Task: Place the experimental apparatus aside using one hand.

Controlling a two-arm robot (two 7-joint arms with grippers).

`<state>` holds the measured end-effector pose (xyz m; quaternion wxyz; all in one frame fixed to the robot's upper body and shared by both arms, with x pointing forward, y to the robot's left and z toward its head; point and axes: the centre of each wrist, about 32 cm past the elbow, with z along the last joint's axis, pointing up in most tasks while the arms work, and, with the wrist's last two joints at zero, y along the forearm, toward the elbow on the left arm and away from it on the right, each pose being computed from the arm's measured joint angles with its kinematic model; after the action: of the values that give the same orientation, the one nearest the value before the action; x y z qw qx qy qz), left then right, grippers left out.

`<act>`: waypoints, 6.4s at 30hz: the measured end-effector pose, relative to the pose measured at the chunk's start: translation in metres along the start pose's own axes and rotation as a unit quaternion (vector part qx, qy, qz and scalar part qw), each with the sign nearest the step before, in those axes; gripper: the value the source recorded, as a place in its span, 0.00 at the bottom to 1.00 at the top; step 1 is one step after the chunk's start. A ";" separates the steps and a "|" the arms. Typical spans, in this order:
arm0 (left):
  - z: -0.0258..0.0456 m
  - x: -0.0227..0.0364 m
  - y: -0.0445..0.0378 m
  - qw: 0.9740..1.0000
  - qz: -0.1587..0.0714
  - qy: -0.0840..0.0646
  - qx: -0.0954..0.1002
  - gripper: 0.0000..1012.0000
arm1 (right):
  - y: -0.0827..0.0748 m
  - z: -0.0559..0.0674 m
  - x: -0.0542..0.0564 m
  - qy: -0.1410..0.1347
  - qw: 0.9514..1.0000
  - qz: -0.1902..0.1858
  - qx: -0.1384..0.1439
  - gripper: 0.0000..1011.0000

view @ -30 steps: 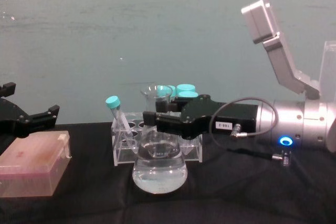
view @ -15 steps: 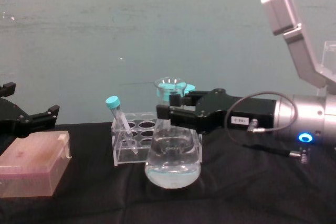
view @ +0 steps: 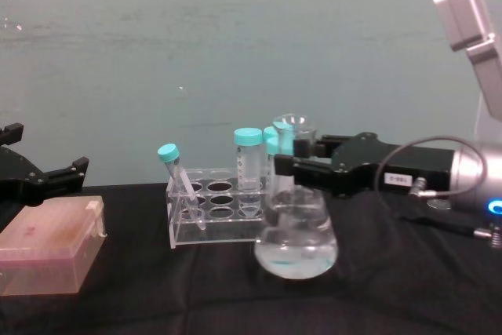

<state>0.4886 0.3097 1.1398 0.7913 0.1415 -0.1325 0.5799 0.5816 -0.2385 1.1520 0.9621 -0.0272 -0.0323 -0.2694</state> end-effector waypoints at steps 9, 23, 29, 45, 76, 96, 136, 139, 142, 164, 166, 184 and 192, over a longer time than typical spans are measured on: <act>0.0000 0.0000 0.0000 1.000 0.000 0.000 0.000 0.99 | -0.013 0.002 0.006 -0.004 0.999 -0.033 0.000 0.45; 0.0000 0.0000 0.0000 1.000 0.000 0.000 0.000 0.99 | -0.032 0.003 0.008 -0.025 0.995 -0.100 -0.010 0.45; 0.0000 0.0000 0.0000 1.000 0.000 0.000 0.000 0.99 | -0.040 0.002 0.008 -0.022 0.991 -0.129 -0.019 0.45; 0.0000 0.0000 0.0000 1.000 0.000 0.000 0.000 0.99 | -0.059 0.003 0.013 -0.013 0.977 -0.209 -0.035 0.45; 0.0000 0.0000 0.0000 1.000 0.000 0.000 0.000 0.99 | -0.080 -0.002 0.017 0.006 0.960 -0.278 -0.044 0.45; 0.0000 0.0000 0.0000 1.000 0.000 0.000 0.000 0.99 | -0.080 -0.006 0.017 0.016 0.957 -0.284 -0.051 0.45; 0.0000 0.0000 0.0000 1.000 0.000 0.000 0.000 0.99 | -0.079 -0.007 0.019 0.015 0.957 -0.282 -0.067 0.45; 0.0000 0.0000 0.0000 1.000 0.000 0.000 0.000 0.99 | -0.079 -0.007 0.019 0.015 0.957 -0.282 -0.067 0.45; 0.0000 0.0000 0.0000 1.000 0.000 0.000 0.000 0.99 | -0.079 -0.007 0.019 0.015 0.957 -0.282 -0.067 0.45; 0.0000 0.0000 0.0000 1.000 0.000 0.000 0.000 0.99 | -0.079 -0.008 0.019 0.015 0.957 -0.282 -0.067 0.99; 0.0000 0.0000 0.0000 1.000 0.000 0.000 0.000 0.99 | -0.079 -0.008 0.019 0.015 0.957 -0.282 -0.067 0.99; 0.0000 0.0000 0.0000 1.000 0.000 0.000 0.000 0.99 | -0.078 -0.004 0.014 -0.002 0.955 -0.287 -0.074 0.99; 0.0000 0.0000 0.0000 1.000 0.000 0.000 0.000 0.99 | -0.081 -0.002 0.009 -0.010 0.953 -0.295 -0.074 0.99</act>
<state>0.4886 0.3097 1.1398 0.7913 0.1415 -0.1325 0.5799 0.5474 -0.3121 1.1537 0.8346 -0.0902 -0.0285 -0.5426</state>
